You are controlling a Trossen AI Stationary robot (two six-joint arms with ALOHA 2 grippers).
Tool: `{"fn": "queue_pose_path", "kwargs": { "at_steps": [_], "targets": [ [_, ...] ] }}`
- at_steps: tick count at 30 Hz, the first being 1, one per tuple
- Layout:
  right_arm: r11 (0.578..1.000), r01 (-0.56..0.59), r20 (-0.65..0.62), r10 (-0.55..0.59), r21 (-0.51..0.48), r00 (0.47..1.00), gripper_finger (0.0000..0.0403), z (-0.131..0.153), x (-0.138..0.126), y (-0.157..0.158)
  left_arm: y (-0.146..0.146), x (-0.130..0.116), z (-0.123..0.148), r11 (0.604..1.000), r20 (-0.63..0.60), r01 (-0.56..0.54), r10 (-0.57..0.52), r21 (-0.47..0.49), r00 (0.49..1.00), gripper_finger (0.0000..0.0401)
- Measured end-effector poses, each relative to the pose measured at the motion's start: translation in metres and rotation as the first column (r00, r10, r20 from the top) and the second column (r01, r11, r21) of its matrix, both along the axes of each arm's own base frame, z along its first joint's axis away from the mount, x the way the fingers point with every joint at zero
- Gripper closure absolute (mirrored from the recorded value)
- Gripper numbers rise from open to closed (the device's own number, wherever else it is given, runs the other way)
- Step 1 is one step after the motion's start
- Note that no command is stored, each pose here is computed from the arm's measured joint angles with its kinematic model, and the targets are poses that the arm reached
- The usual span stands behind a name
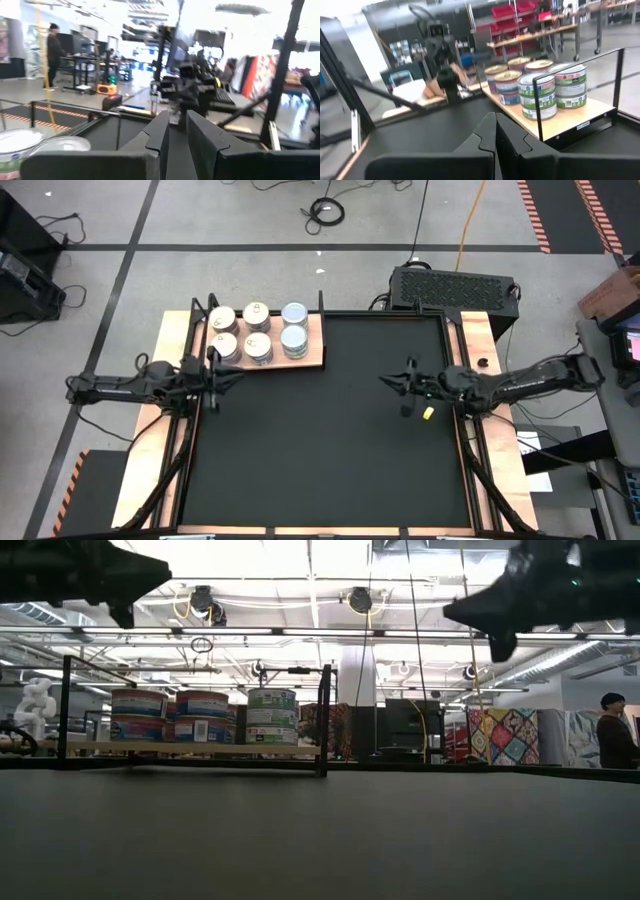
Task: Stack canned seafood by type on shelf
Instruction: Return to Home Position
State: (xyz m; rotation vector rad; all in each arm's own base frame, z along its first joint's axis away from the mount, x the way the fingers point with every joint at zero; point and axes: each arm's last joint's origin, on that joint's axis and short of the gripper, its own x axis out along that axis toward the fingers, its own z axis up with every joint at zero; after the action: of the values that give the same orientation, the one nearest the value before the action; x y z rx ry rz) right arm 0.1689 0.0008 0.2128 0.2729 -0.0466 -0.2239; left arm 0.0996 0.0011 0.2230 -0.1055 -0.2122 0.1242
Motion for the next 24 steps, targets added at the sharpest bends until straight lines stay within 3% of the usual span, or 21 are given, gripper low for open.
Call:
{"fn": "queue_pose_path", "kwargs": {
  "at_steps": [9, 16, 24],
  "targets": [
    [1.0, 0.001, 0.054, -0.002, 0.025, 0.999, 0.0403, -0.027, -0.028, -0.002, 0.003, -0.008, -0.013, 0.995, -0.008, -0.098, 0.098, -0.035, 0.995, 0.0334],
    [1.0, 0.006, 0.014, -0.006, 0.031, 1.0, 0.0403, -0.043, -0.035, -0.002, 0.003, -0.008, -0.019, 0.994, -0.065, -0.097, 0.093, -0.053, 0.994, 0.0334],
    [1.0, 0.007, 0.002, -0.007, -0.014, 1.0, 0.0403, -0.043, -0.035, -0.002, 0.003, -0.005, -0.03, 0.99, -0.094, -0.103, 0.094, -0.101, 0.991, 0.0334]
  ]
}}
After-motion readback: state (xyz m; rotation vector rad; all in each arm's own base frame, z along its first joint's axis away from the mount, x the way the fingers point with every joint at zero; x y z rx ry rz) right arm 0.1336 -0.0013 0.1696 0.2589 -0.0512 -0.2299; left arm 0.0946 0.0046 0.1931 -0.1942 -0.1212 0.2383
